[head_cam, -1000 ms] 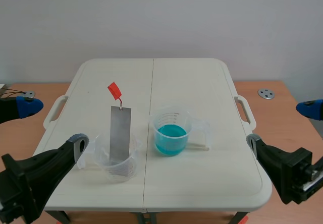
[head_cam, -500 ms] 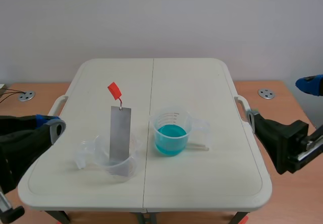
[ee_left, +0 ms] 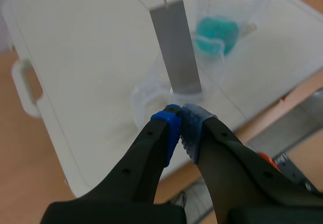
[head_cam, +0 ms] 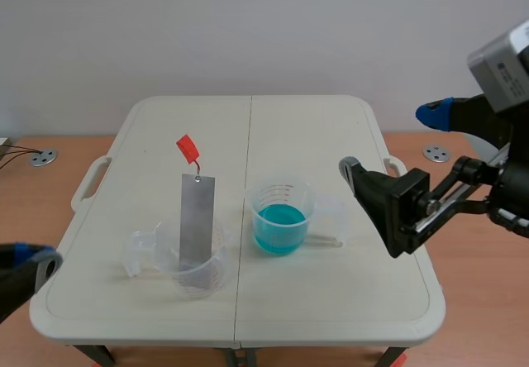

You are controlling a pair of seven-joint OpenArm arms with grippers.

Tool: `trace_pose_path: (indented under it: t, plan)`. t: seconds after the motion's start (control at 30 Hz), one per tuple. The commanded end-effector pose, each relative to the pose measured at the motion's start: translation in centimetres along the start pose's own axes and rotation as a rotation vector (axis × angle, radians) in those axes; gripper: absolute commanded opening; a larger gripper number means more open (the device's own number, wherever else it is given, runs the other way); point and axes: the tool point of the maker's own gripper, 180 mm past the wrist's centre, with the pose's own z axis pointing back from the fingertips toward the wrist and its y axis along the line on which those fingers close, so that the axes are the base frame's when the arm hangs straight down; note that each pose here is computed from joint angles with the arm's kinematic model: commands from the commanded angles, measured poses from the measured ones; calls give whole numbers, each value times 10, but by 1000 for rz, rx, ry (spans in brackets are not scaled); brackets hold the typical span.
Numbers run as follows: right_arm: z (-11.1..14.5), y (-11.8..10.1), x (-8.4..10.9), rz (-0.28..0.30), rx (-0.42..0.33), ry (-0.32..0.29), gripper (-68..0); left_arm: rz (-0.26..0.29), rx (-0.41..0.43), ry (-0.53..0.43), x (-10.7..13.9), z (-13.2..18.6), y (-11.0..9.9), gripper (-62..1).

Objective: Hold the metal plate by the orange handle, dip it into the blue solution, take it out and point at it, then put the plate back in the beaker on the left.
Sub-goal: 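Lift the metal plate out of the left beaker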

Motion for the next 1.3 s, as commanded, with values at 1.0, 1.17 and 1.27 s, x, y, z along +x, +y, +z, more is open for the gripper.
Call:
trace_pose_path:
  t: [1.0,1.17,1.27]
  plan:
    - [-121,54,10,-206,173,-74,-12,176,-105,736,-243,90,-62,-588]
    - [-139,67,0,-240,214,-48,-12,173,-131,769,-256,91,-70,-588]
    - [-150,76,-7,-256,241,-26,-12,174,-144,776,-258,93,-75,-588]
